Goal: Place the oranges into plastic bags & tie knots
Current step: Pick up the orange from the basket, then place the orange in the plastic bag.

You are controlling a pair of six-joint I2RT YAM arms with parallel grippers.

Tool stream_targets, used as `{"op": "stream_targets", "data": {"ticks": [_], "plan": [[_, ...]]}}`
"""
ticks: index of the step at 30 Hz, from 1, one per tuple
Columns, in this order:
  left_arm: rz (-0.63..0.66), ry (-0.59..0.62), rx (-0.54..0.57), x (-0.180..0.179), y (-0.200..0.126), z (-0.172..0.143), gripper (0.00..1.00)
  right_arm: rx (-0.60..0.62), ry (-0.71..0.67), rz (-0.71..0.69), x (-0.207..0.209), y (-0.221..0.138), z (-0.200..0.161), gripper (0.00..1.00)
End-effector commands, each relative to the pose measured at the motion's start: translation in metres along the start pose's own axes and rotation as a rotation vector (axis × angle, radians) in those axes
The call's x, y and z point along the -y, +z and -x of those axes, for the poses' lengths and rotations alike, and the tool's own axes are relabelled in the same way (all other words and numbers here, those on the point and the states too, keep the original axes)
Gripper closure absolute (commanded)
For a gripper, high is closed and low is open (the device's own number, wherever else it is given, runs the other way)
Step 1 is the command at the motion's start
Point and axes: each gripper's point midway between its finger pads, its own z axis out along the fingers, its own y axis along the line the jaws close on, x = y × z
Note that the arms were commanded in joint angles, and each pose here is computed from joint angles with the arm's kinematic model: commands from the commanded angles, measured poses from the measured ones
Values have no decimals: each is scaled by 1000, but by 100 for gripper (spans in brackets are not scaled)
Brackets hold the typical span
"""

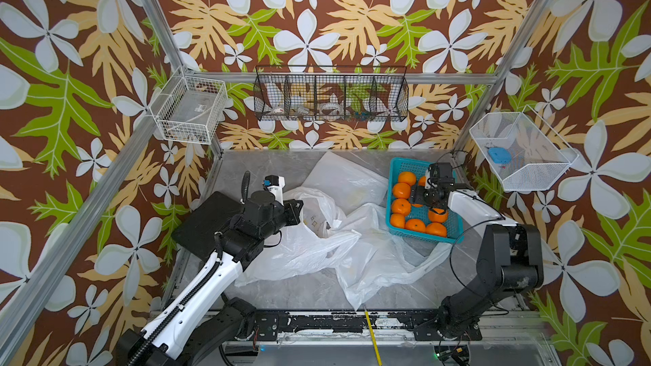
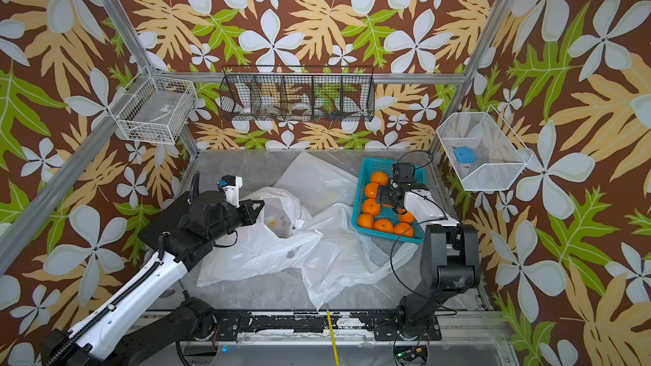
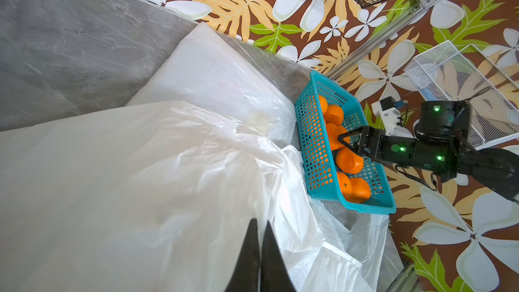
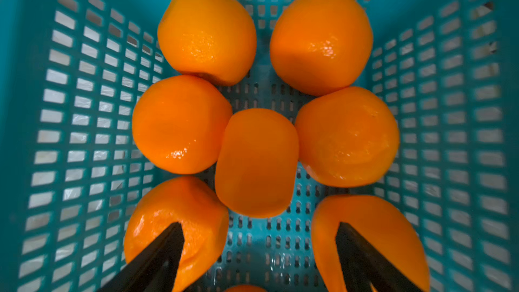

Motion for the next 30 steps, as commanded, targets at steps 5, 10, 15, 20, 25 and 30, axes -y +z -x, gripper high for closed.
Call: {"op": "stream_targets", "data": {"ticks": [5, 10, 15, 20, 25, 30], "plan": [[18, 13, 24, 0, -5, 8, 100, -19, 28, -3, 1, 34, 2, 21], [22, 13, 21, 0, -6, 8, 100, -27, 25, -53, 10, 47, 6, 31], [23, 12, 24, 0, -6, 8, 100, -11, 34, -14, 7, 41, 9, 46], [18, 15, 27, 1, -6, 10, 100, 116, 35, 68, -4, -24, 19, 47], [-3, 20, 23, 4, -3, 8, 100, 218, -9, 286, -50, -107, 10, 48], [-17, 20, 23, 5, -1, 7, 100, 274, -132, 618, -151, -186, -22, 48]]}}
